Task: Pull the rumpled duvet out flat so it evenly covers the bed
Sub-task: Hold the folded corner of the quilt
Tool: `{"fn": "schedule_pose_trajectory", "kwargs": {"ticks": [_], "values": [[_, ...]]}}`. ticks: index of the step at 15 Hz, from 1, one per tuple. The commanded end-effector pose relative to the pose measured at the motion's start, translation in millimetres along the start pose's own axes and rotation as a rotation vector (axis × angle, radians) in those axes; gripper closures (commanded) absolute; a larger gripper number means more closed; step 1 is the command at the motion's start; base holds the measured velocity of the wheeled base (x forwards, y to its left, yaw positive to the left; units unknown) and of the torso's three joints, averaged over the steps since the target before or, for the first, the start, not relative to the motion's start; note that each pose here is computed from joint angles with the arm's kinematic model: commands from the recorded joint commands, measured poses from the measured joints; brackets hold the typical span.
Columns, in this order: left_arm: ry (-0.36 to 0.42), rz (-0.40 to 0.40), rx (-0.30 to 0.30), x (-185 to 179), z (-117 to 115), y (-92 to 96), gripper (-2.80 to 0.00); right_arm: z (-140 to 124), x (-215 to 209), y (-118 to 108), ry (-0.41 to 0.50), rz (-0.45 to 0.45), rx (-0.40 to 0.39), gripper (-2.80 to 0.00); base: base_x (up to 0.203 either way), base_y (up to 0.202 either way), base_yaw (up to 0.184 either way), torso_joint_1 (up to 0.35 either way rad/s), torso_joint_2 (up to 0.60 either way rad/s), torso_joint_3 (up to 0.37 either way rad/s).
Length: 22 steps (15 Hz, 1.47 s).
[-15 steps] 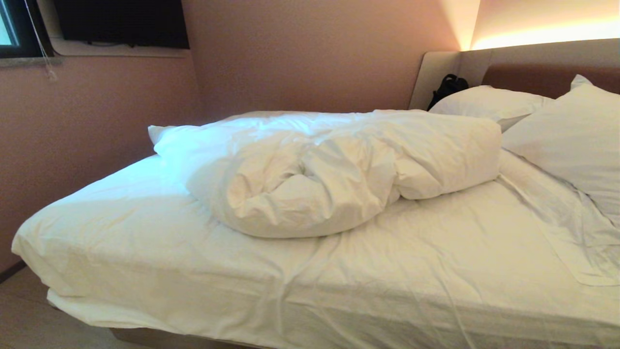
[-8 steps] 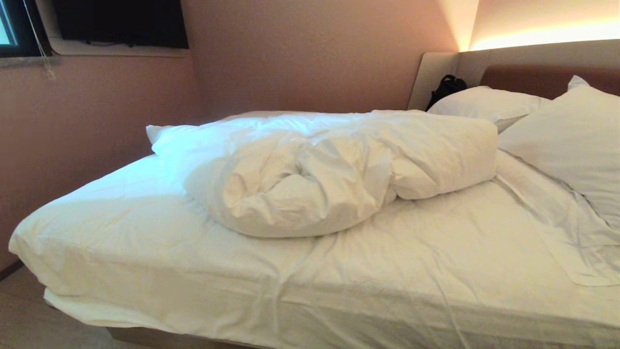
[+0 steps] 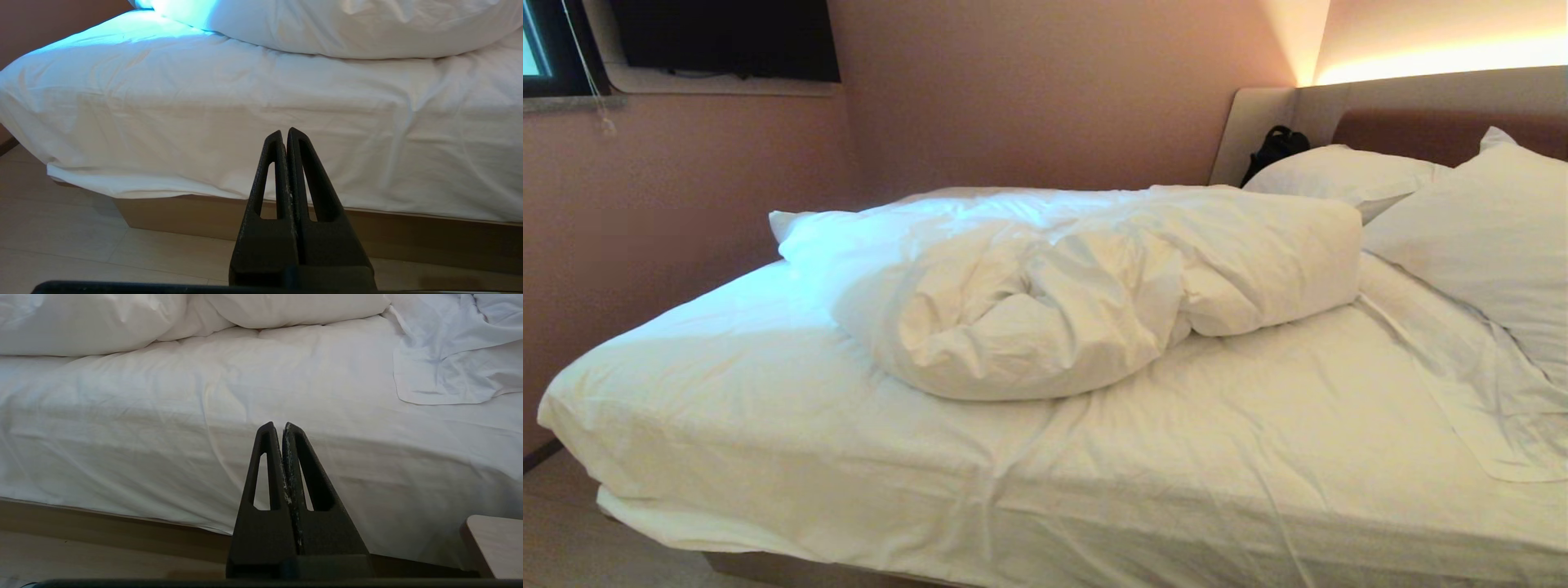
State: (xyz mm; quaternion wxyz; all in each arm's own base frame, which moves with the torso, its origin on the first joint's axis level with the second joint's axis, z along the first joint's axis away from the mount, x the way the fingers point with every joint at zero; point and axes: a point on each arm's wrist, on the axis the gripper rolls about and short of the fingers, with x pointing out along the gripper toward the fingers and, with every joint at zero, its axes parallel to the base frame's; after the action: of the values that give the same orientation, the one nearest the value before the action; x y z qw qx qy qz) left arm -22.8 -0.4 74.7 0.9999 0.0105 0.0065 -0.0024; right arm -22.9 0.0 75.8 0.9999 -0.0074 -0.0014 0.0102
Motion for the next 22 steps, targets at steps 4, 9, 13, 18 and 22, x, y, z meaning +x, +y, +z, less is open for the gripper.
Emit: {"fn": "schedule_pose_trajectory", "kwargs": {"ticks": [4, 9, 13, 18, 22], "values": [[-0.001, 0.001, 0.000, 0.0, 0.0, 0.0, 0.00, -0.3, 0.1, 0.0, 0.003, 0.001, 0.000, 0.00, 0.000, 0.000, 0.000, 0.000, 0.00, 0.000], [-0.001, 0.000, 0.000, 0.0, 0.0, 0.0, 0.00, -0.3, 0.1, 0.0, 0.003, 0.001, 0.000, 0.00, 0.000, 0.000, 0.000, 0.000, 0.00, 0.000], [-0.001, 0.000, 0.000, 0.0, 0.0, 0.0, 0.00, -0.1, 0.1, 0.0, 0.002, 0.000, 0.001, 0.00, 0.000, 0.000, 0.000, 0.000, 0.00, 0.000], [0.002, 0.005, 0.000, 0.0, -0.3, 0.1, 0.00, 0.3, 0.0, 0.0, -0.001, 0.001, -0.004, 0.00, 0.000, 0.000, 0.000, 0.000, 0.00, 0.000], [0.001, 0.005, -0.001, 0.0, -0.2, 0.0, 0.00, -0.1, 0.1, 0.0, 0.001, 0.001, -0.004, 0.00, -0.104, 0.000, 0.000, 0.006, 0.00, 0.003]]}}
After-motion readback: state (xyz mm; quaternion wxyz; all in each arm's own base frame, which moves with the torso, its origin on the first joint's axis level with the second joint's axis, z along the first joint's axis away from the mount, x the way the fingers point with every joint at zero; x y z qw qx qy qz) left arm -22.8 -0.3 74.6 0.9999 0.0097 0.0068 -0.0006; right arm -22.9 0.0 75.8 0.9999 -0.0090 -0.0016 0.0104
